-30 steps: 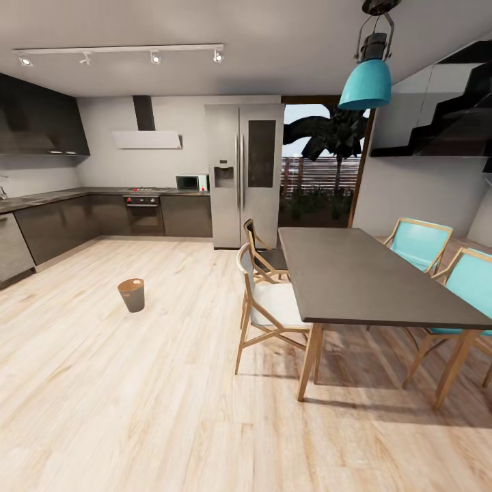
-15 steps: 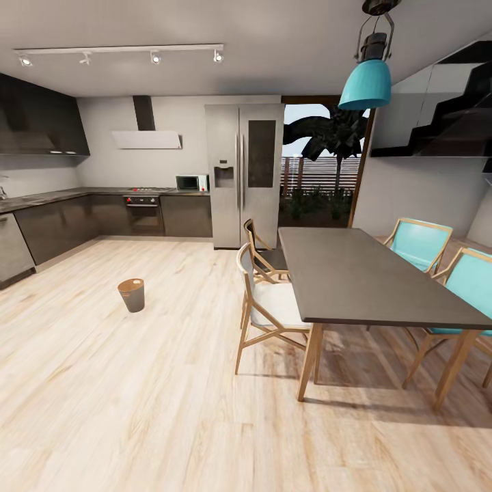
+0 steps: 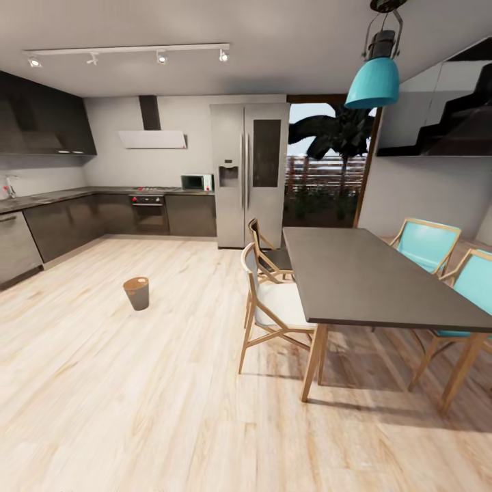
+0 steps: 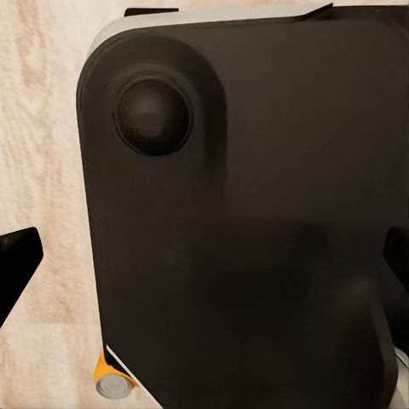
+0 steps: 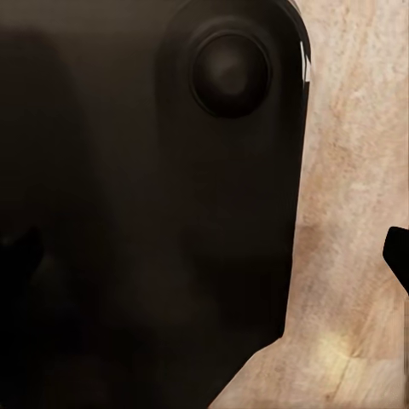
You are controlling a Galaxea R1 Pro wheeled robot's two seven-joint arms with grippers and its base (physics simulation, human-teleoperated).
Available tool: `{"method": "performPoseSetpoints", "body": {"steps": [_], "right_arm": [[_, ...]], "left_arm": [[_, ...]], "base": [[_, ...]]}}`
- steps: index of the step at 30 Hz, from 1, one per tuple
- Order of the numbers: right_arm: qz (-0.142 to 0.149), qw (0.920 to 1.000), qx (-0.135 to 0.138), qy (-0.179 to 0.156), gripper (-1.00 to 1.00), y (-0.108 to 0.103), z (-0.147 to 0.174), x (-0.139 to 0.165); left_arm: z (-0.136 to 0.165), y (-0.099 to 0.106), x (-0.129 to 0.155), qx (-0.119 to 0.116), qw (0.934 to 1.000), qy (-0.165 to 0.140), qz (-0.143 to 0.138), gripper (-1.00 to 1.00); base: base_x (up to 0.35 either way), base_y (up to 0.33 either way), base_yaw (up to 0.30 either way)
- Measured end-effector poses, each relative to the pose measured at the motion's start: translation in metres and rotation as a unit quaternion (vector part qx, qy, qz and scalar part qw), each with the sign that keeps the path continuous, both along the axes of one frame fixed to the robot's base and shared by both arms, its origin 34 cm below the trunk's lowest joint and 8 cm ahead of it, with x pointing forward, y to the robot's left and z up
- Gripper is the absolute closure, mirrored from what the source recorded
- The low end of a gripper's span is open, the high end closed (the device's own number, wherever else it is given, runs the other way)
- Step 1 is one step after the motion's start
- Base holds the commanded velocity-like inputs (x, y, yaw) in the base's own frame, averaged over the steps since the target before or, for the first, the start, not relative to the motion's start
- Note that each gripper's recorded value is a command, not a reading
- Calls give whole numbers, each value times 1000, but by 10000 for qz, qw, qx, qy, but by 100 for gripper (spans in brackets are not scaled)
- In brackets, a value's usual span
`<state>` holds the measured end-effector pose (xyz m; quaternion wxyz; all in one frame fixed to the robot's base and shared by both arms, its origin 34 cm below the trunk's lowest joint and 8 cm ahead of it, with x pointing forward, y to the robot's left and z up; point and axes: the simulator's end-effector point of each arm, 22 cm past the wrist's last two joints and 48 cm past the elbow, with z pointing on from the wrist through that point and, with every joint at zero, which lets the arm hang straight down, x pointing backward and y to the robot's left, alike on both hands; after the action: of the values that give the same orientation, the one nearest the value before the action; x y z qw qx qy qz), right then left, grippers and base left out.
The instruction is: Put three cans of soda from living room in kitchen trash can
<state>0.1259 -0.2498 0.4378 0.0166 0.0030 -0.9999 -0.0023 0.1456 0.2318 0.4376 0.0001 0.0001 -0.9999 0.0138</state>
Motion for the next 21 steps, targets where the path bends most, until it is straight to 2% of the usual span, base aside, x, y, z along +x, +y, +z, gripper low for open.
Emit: {"method": "performPoseSetpoints", "body": {"steps": [21], "right_arm": [[-48, 10000, -23, 11, -100, -1, 0, -1]], "left_arm": [[0, 0, 0, -2, 10000, 6, -4, -100]], "base": [[0, 0, 17]]}}
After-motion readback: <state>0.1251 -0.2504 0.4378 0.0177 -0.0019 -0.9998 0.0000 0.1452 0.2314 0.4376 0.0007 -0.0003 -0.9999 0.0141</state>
